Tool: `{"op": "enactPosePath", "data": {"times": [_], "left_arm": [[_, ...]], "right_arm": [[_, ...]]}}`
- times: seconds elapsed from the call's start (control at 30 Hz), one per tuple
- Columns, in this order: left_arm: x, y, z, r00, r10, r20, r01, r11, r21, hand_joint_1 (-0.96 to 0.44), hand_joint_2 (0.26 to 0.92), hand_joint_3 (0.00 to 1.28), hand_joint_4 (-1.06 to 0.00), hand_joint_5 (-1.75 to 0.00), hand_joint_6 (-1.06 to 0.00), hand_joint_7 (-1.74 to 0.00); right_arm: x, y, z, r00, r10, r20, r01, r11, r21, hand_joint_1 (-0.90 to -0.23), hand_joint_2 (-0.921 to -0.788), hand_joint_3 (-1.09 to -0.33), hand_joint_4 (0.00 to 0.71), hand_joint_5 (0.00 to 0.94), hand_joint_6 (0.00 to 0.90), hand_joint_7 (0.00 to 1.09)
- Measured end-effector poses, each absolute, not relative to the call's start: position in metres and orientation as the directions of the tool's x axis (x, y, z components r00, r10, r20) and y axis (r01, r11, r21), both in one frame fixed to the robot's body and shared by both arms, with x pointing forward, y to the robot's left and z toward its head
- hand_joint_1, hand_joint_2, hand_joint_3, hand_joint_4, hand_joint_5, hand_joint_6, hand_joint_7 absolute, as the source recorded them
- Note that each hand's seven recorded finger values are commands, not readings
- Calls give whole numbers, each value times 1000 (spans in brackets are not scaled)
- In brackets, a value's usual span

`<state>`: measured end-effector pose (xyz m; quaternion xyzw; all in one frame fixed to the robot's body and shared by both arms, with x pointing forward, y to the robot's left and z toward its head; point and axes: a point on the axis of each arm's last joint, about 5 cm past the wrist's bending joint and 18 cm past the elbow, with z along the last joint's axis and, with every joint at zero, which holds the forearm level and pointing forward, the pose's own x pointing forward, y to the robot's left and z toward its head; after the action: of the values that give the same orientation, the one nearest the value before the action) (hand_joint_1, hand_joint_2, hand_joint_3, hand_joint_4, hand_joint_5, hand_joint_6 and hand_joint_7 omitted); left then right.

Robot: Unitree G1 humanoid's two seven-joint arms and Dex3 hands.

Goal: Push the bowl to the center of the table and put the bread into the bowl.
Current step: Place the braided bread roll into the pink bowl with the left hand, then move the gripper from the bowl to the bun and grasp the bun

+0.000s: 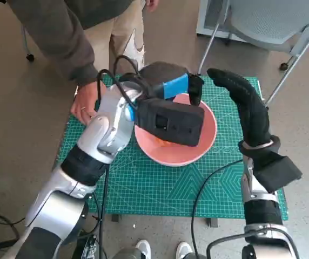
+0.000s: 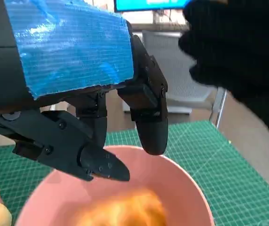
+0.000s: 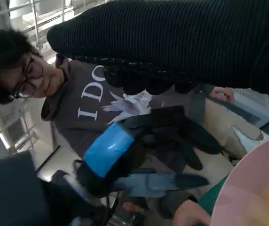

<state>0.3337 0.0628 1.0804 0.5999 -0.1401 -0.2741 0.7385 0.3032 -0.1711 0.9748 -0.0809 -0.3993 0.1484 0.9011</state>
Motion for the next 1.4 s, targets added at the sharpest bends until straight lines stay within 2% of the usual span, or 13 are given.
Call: {"op": "enactPosePath", "data": {"times": [0.17,0.63,0.7,0.73,0.77,0.8,0.83,0.9,1.0,1.13,1.4], "left_arm": [[335,63,1079,806,-577,-129,245,127,961,1,918,70,-624,-1196,-686,-1150],[338,64,1076,814,-563,-141,247,117,962,1,919,80,-638,-1313,-662,-1037],[339,65,1075,817,-558,-146,252,118,960,2,920,105,-633,-1355,-622,-1037],[339,65,1075,817,-556,-149,255,118,960,2,920,121,-610,-1349,-600,-1091],[340,65,1074,818,-554,-155,262,119,958,130,921,129,-605,-1335,-502,-905],[340,65,1074,818,-550,-166,273,118,955,210,921,151,-581,-1348,-457,-722],[340,65,1074,818,-548,-177,284,117,952,133,888,142,-506,-1201,-427,-639],[341,65,1074,814,-541,-209,317,113,942,-100,823,82,-356,-594,-376,-353],[341,66,1075,812,-527,-251,358,110,927,-257,799,33,-242,-201,-355,-162],[339,67,1079,816,-517,-259,367,117,923,-357,799,17,-161,-42,-341,-78],[324,83,1093,839,-527,-135,268,184,946,-439,822,16,-157,-9,-319,-35]], "right_arm": [[302,-172,975,642,323,696,-196,946,-259,-700,-921,-853,180,0,-1,483],[300,-171,974,648,305,697,-180,952,-249,-707,-921,-852,184,2,-1,483],[300,-171,974,649,308,696,-180,950,-254,-709,-921,-852,184,2,-1,483],[300,-171,974,649,310,695,-180,950,-255,-710,-921,-852,184,2,-1,483],[300,-171,974,649,310,695,-180,950,-256,-711,-921,-852,184,2,-1,483],[300,-171,974,650,310,694,-181,950,-255,-711,-921,-852,184,2,-1,483],[301,-171,974,650,310,694,-181,950,-255,-711,-921,-852,184,2,-1,483],[301,-170,974,651,310,693,-182,950,-254,-710,-921,-852,184,2,-1,483],[301,-170,973,653,309,691,-183,950,-252,-708,-921,-852,184,2,-1,483],[301,-170,973,655,308,690,-184,951,-250,-708,-921,-851,185,2,-1,483],[301,-169,971,655,311,689,-185,950,-253,-708,-921,-850,186,2,-1,483]]}}
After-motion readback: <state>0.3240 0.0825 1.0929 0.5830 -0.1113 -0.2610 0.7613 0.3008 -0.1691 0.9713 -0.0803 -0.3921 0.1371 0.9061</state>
